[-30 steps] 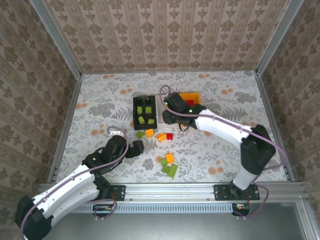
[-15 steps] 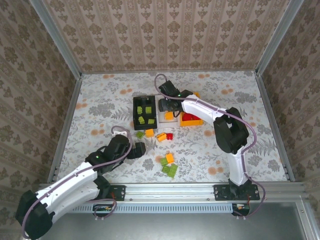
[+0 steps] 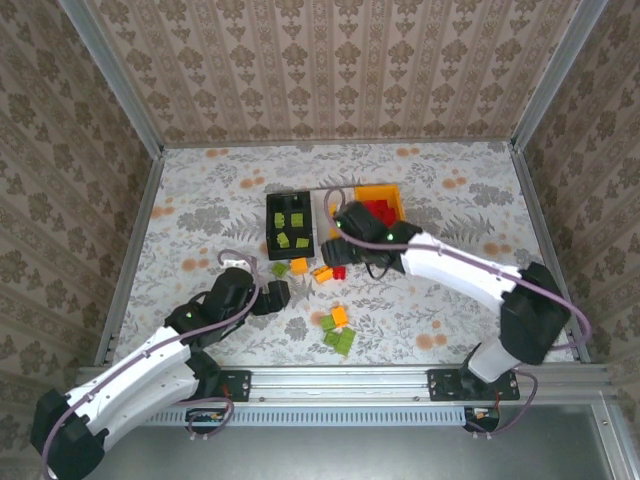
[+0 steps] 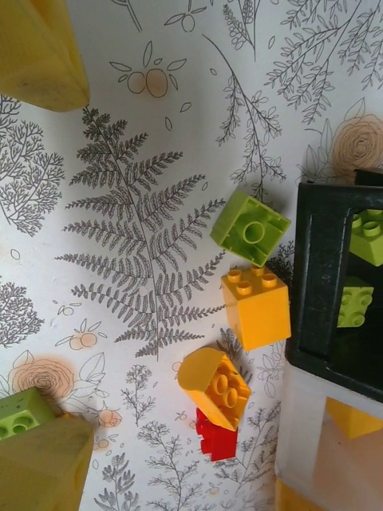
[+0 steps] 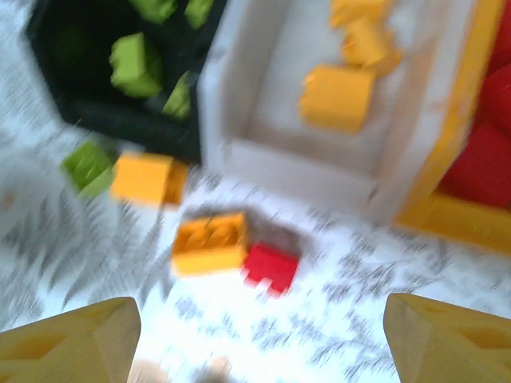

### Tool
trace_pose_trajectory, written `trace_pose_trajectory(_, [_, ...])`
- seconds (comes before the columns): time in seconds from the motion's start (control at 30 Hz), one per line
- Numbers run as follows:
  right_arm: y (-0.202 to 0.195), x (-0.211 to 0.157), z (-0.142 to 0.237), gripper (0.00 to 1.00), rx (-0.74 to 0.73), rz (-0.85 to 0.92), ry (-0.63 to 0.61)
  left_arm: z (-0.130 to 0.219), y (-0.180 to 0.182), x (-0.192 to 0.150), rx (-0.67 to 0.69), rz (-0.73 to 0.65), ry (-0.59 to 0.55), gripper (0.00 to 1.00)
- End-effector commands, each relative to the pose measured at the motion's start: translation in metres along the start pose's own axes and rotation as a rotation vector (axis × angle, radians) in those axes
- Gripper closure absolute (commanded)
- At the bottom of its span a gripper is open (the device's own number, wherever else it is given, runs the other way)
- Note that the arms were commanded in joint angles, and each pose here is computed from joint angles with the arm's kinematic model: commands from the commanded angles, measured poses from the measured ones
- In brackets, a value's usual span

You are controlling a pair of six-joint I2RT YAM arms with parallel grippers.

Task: Sort the legos into containers by color

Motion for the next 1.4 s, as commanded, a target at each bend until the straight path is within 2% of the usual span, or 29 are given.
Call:
trace_pose_trajectory(0.0, [-0.001, -0.066, 0.005, 0.18, 0.024, 0.130, 0.163, 0.006, 0.004, 0.006, 0.033, -0.011, -0.008, 0.00])
trace_pose_trajectory(0.07, [0.004, -0.096, 0.008, 0.10, 0.032, 0.201, 0.222, 0.006, 0.006, 0.005, 0.036, -0.005, -0.007, 0.00])
trace_pose_trajectory(0.13, [0.008, -0.120, 0.010, 0.09, 0.016, 0.280, 0.266, 0.005, 0.008, 0.005, 0.039, 0.003, -0.008, 0.00])
trace_pose_trajectory(0.3, [0.015, -0.162, 0.003, 0.11, 0.008, 0.392, 0.368, 0.003, 0.010, 0.005, 0.039, 0.020, -0.006, 0.00])
trace_pose_trajectory(0.43, [0.015, -0.183, -0.007, 0.13, -0.001, 0.436, 0.435, 0.004, 0.013, 0.002, 0.047, 0.024, 0.006, 0.00])
trace_pose_trajectory(0.67, [0.010, -0.186, -0.025, 0.11, -0.084, 0.450, 0.411, 0.006, 0.016, 0.000, 0.045, 0.037, -0.001, 0.00])
trace_pose_trajectory(0.9, [0.014, -0.188, -0.037, 0.14, -0.085, 0.474, 0.412, 0.007, 0.018, 0.000, 0.046, 0.043, 0.002, 0.00])
trace_pose_trajectory(1.27, [0.016, -0.178, -0.054, 0.30, -0.104, 0.467, 0.392, 0.007, 0.020, -0.002, 0.047, 0.050, 0.003, 0.00])
trace_pose_trajectory(1.37, [0.016, -0.171, -0.056, 0.36, -0.089, 0.447, 0.381, 0.007, 0.020, -0.002, 0.046, 0.053, 0.001, 0.00])
Point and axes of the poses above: each hand's point on the last joint's axis, 136 mm out from that joint toward the fingers, its own z axis back along the fingers, its own y axis along the line the jaws close on, x = y × z, the point moved 6 cm from there along z, back along the fingers, and after that the axes turned 9 degrees about -z, right-handed, at the moved point
